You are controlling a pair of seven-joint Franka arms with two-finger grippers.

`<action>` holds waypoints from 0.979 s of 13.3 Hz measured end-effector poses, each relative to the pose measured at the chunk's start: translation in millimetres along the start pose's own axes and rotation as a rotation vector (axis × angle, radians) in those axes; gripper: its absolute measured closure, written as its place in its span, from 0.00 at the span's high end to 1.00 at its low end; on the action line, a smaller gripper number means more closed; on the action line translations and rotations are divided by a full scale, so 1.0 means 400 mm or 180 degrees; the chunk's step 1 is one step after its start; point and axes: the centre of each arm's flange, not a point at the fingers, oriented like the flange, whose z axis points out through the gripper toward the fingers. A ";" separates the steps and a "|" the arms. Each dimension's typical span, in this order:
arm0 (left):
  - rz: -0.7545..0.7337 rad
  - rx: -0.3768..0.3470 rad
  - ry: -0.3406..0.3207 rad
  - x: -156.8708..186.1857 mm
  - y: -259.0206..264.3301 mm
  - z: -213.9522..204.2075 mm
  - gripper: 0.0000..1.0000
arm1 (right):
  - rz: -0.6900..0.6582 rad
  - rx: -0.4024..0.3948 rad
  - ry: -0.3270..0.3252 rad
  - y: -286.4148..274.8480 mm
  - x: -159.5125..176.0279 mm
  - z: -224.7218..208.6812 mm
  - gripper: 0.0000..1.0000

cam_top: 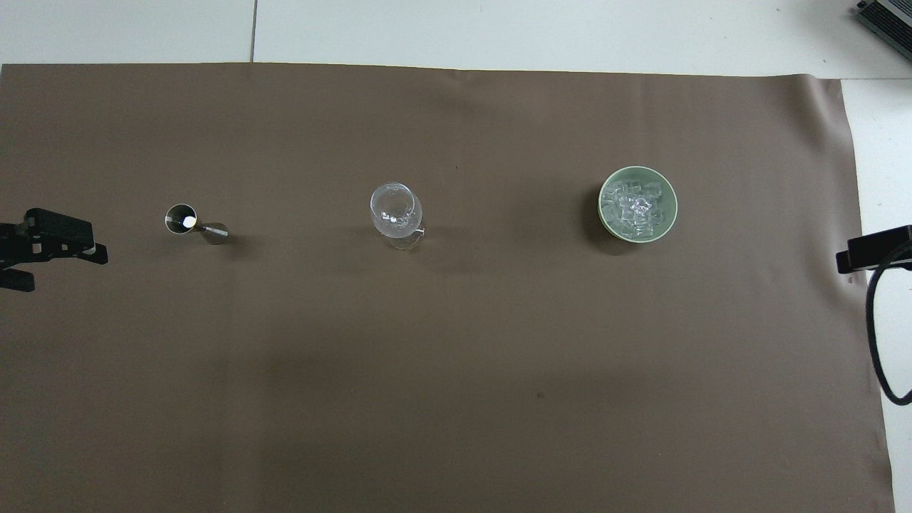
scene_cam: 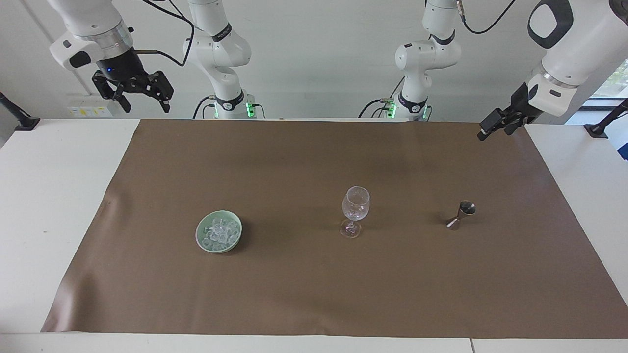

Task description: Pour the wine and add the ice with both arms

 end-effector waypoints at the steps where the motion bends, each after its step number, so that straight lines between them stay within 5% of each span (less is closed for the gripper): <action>1: -0.0120 -0.0095 -0.0058 0.015 -0.024 0.018 1.00 | 0.0000 0.0000 0.0000 0.000 0.000 0.000 1.00; 13: -0.1936 -0.1048 -0.0485 0.122 -0.121 0.102 1.00 | 0.0000 0.0000 0.0000 0.000 0.000 0.000 1.00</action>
